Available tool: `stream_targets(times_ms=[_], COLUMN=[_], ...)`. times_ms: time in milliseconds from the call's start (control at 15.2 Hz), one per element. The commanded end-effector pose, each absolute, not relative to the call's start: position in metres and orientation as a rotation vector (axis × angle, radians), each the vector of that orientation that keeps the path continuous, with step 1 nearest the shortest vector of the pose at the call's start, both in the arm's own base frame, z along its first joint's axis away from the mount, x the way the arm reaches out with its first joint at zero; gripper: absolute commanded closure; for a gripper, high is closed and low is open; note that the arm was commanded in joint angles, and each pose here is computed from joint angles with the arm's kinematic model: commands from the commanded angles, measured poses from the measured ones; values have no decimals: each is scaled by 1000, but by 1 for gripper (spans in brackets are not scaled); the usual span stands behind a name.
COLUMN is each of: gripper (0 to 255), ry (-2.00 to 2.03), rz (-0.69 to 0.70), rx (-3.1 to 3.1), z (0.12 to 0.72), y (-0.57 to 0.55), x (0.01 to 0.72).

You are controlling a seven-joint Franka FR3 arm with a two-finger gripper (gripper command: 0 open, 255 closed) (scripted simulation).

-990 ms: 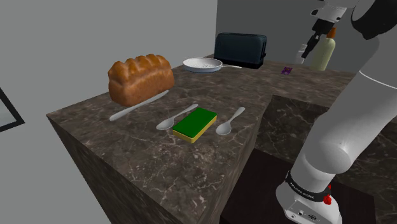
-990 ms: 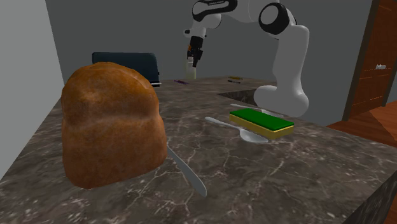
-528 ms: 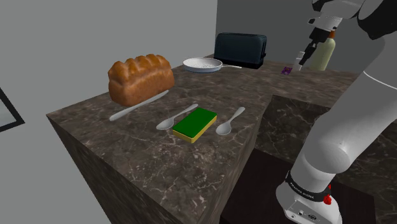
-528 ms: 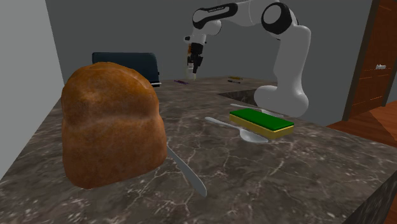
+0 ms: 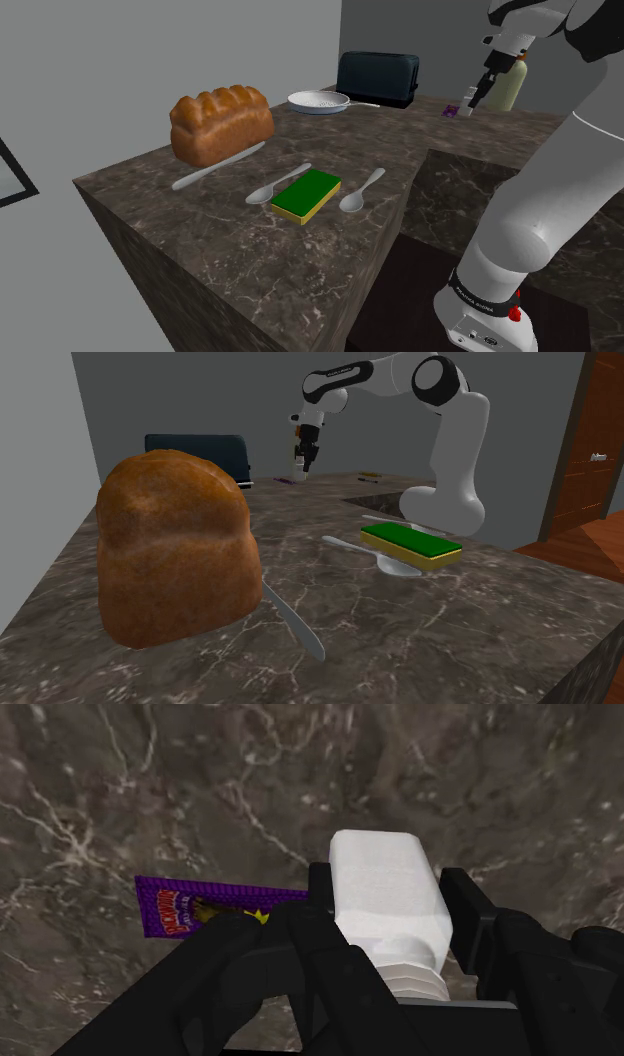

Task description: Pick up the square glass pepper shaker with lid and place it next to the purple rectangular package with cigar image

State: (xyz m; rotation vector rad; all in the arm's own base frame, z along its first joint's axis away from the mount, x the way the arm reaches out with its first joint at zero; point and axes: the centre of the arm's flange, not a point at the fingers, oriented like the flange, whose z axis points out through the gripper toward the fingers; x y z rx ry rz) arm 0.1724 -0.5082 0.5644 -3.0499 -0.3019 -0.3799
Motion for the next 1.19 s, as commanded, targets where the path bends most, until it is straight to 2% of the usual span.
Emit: stream_targets(times_ms=[0,66,132,462,726,1122], gripper=[255,255,0,0,0,0], ry=[-302,-302,-302,-302,-302,-302], rz=[-380,-380,-380,-380,-380,-380], rx=[-3050,-3050,-3050,-3050,-3050,-3050], z=[564,564,564,564,613,613], y=[-508,-508,-508,-508,-512,-512], x=[172,172,172,172,161,161])
